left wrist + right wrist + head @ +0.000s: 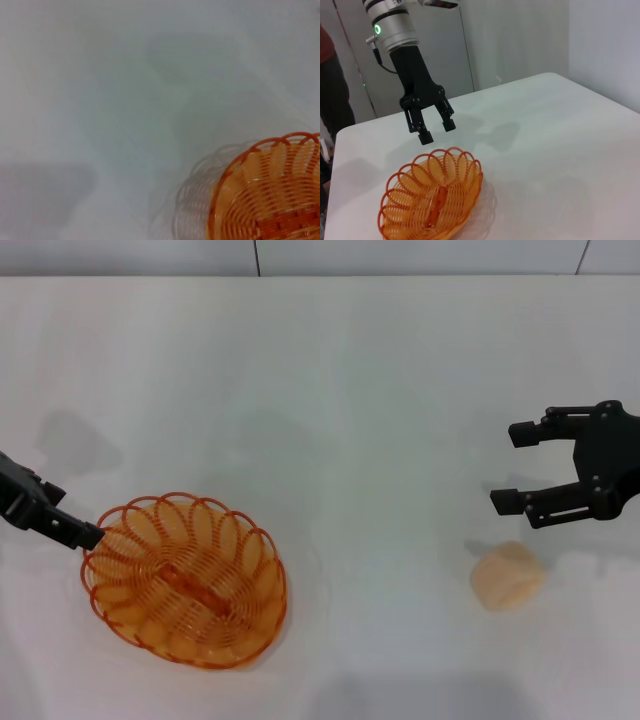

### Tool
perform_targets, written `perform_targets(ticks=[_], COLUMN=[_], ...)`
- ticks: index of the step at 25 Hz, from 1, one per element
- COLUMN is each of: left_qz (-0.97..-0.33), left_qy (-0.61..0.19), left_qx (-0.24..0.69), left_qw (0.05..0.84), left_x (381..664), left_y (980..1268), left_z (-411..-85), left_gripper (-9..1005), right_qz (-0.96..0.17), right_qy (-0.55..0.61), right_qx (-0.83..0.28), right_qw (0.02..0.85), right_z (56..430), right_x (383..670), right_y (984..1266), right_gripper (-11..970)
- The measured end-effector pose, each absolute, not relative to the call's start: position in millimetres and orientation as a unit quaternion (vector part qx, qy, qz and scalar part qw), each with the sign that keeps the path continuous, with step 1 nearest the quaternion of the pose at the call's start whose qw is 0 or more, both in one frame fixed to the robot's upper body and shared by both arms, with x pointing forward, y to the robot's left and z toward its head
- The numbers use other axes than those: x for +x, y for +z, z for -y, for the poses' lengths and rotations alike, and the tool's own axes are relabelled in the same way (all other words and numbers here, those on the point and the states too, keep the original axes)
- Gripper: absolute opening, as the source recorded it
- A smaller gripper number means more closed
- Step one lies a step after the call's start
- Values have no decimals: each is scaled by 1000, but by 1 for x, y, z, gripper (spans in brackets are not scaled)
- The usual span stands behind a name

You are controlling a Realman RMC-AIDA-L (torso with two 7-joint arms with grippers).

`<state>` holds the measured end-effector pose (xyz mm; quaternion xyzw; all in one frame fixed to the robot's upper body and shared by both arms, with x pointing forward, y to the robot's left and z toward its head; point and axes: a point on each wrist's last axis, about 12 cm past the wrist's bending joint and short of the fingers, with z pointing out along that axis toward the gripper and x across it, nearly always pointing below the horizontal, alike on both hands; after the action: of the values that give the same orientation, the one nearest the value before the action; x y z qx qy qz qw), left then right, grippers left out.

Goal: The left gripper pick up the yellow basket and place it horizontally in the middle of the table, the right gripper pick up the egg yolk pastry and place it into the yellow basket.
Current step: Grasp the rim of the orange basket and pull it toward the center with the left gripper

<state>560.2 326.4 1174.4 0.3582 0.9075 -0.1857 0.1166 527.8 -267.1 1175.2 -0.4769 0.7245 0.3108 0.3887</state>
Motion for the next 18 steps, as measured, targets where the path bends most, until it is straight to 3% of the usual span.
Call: perform_targets(ticks=[18], left_qz=[-925], left_qy=[-190], left_qx=[321], left_qw=[71], left_x=[573], left_y=[1153], left_z=[-308], left_gripper=[855], right_qz=[-723], right_qy=[313], right_qx=[-478], right_qw=[389], right_z=[266], right_x=[528], right_y=[1176], right_gripper=[857])
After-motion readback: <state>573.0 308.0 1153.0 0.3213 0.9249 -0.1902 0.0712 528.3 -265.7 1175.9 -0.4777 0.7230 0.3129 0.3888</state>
